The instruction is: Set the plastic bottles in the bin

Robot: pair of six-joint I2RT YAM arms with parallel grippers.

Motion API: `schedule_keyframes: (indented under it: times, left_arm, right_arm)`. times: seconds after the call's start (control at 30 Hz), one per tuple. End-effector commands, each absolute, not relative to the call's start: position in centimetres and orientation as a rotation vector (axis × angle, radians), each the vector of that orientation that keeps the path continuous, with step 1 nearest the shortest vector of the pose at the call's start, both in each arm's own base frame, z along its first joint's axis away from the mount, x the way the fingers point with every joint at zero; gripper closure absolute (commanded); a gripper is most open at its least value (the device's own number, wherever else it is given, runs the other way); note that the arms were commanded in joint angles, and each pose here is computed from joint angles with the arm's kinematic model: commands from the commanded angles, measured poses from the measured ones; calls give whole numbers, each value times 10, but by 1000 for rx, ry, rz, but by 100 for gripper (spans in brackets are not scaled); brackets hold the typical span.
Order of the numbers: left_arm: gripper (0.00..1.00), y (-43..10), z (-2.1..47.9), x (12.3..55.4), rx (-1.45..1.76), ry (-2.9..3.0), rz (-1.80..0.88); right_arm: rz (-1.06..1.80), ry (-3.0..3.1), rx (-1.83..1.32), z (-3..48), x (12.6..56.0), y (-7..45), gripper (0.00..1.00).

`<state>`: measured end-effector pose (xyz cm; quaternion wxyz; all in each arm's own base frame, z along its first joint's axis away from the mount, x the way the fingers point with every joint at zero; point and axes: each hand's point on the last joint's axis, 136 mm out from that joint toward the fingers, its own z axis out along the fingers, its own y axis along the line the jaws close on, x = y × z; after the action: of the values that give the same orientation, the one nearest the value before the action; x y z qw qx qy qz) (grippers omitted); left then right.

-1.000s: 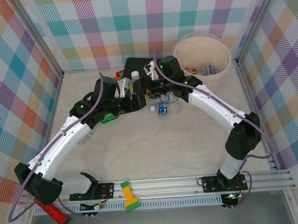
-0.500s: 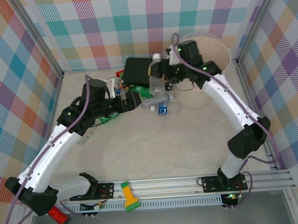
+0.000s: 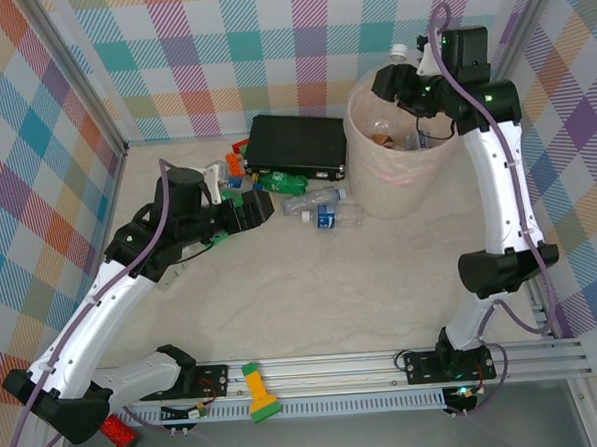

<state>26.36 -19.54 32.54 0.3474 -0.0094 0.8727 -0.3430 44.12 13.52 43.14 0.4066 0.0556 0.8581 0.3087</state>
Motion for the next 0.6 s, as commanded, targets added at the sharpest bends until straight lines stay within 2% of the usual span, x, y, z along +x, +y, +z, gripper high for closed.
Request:
schedule_keyframes:
  times: [0.0, 0.23, 0.57]
  left_arm:
    - [1, -187, 324, 258, -40, 2265, -874]
    - [1, -183, 325, 254, -45, 2264, -867]
    - [1, -178, 323, 253, -65, 2268, -844]
  right_arm:
    - [630, 2243, 159, 406, 453, 113, 48]
    - [490, 2318, 179, 370, 479, 98, 48]
    - [516, 2394, 205, 334, 498, 104, 46]
